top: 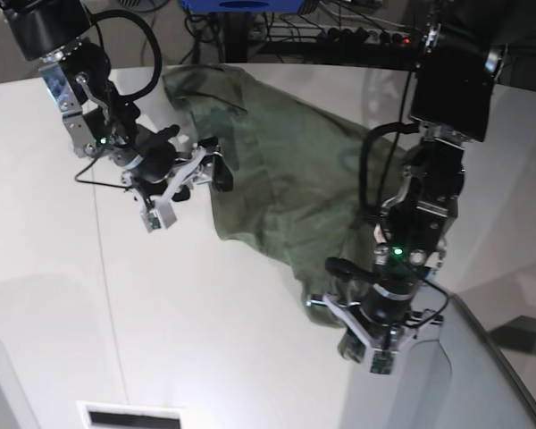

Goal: Layout the t-shirt on the table in an organized manner, then fold the t-shirt properly
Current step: 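Grasp the shirt with the left gripper and pull it away from the right gripper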

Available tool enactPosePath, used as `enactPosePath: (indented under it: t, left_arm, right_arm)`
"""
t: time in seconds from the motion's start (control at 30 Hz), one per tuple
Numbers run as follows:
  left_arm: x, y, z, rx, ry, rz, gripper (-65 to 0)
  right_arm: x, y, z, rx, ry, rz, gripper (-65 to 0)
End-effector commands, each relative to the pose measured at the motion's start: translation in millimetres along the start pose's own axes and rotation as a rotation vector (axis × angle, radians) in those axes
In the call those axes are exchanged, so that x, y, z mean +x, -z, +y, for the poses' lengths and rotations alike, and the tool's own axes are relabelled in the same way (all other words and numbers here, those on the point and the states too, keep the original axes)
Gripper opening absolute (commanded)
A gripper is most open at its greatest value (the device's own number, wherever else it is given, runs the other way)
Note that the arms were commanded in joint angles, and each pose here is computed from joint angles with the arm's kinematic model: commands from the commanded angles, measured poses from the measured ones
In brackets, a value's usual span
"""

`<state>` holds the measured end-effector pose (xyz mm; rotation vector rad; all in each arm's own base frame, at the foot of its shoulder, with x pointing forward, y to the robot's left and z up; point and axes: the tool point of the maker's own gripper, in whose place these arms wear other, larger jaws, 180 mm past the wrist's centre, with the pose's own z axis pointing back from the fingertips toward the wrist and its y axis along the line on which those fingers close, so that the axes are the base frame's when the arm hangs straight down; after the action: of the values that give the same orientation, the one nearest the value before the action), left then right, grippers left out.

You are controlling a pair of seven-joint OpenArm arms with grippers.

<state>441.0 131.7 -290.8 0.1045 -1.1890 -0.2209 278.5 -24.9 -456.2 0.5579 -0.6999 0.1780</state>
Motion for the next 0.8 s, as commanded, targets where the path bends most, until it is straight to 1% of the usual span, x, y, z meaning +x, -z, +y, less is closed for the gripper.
enactPosePath:
  t: [0.0, 0.03, 0.1, 0.2, 0.3, 0.37, 0.4, 0.53, 0.63, 0.77]
  left_arm:
    - [20.3, -3.2, 12.8, 0.026, 0.017, -0.064, -65.0]
    - [20.5, -5.3, 20.4, 0.036, 0.036, -0.067, -65.0]
    - [8.4, -10.2, 39.1, 0.070, 0.051, -0.044, -65.0]
    - [3.9, -26.1, 75.4, 0.153, 0.001, -0.051, -65.0]
    - [4.3, -56.7, 114.3, 0.251, -0.052, -0.087, -65.0]
    - [-1.8, -77.2, 132.0, 0.302, -0.067, -0.092, -65.0]
    - [-9.7, -87.6, 139.6, 0.325, -0.072, -0.082, -65.0]
    - [-54.0, -112.8, 154.3, 0.374, -0.073, 0.012, -65.0]
    - [-85.2, -133.1, 169.7, 0.423, -0.076, 0.084, -65.0]
    - [-114.1, -164.5, 198.2, 0.511, -0.080, 0.154, -65.0]
  right_arm:
    - [18.3, -0.4, 4.2, 0.020, -0.011, -0.053, -18.5]
    - [19.0, -0.2, 5.9, 0.024, -0.012, -0.055, -18.5]
    - [20.7, 1.3, 10.5, 0.034, -0.021, -0.056, -18.5]
    - [20.7, 8.5, 29.4, 0.079, -0.067, -0.037, -18.5]
    - [22.6, 17.2, 50.4, 0.128, -0.123, -0.019, -18.5]
    - [25.5, 24.6, 67.0, 0.162, -0.141, -0.016, -18.5]
    - [28.0, 28.6, 68.4, 0.164, -0.141, -0.015, -18.3]
    - [21.1, 49.2, 66.0, 0.149, -0.104, 0.027, -18.2]
    - [6.4, 62.3, 54.4, 0.116, -0.073, 0.082, -18.2]
    - [-10.0, 71.8, 33.5, 0.064, -0.040, 0.142, -18.2]
